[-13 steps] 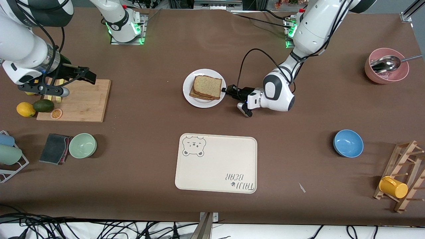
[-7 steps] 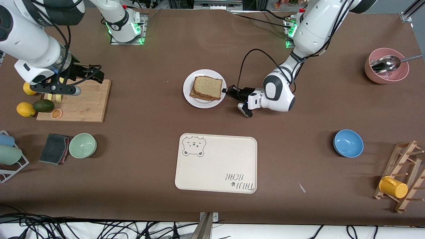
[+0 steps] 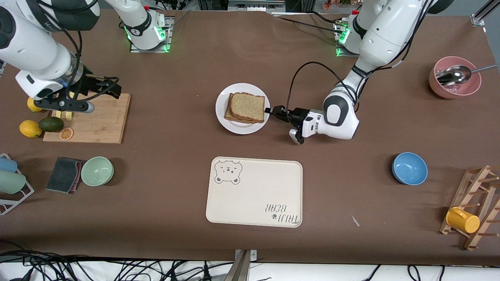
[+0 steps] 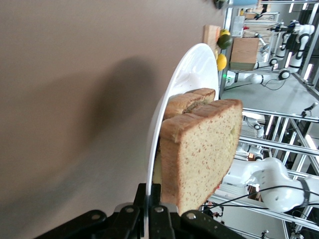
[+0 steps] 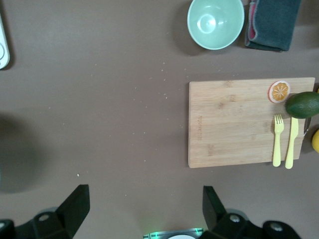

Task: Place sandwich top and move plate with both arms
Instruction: 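Slide the plate with the left gripper onto the bear tray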

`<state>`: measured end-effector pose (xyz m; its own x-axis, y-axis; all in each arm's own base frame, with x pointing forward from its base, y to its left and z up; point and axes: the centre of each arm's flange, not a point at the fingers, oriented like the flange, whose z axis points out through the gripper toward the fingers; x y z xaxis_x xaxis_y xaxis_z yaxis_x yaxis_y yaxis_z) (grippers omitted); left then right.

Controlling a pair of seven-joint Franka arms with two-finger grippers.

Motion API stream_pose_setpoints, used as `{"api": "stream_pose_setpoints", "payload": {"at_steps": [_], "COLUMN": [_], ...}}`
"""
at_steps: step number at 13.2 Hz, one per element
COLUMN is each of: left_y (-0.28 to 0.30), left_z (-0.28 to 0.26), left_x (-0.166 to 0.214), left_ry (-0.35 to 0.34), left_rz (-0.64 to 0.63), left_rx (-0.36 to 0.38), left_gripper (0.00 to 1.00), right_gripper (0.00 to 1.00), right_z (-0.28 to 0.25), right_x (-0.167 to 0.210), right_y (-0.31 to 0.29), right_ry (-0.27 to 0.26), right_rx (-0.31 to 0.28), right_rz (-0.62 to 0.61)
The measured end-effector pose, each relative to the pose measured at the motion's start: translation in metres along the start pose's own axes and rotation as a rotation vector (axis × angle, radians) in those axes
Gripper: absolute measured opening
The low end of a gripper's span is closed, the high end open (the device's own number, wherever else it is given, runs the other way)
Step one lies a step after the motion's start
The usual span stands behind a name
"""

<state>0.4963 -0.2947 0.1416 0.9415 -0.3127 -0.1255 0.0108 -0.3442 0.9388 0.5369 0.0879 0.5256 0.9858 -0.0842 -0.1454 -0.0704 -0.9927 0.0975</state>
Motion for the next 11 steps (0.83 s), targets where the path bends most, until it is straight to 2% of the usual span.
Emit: {"api": "stream_pose_setpoints", "payload": {"at_steps": [7, 11], "left_y": [0.061, 0.035], "left_z": [-0.057, -0.098], "left_x": [0.077, 0.114], "left_ry": [0.134, 0.217], "left_rz": [-0.006, -0.046], "left_rx": [-0.016, 0.004], "left_gripper": [0.04, 0.04], "right_gripper": [1.00, 1.00], "right_z": [-0.002, -0.008], "right_x": [0.010, 0.014], "right_y": [0.038, 0.042], "right_ry": [0.018, 0.052], "right_rx": [0.024, 0.035], "right_rz": [0.070, 0.070]}}
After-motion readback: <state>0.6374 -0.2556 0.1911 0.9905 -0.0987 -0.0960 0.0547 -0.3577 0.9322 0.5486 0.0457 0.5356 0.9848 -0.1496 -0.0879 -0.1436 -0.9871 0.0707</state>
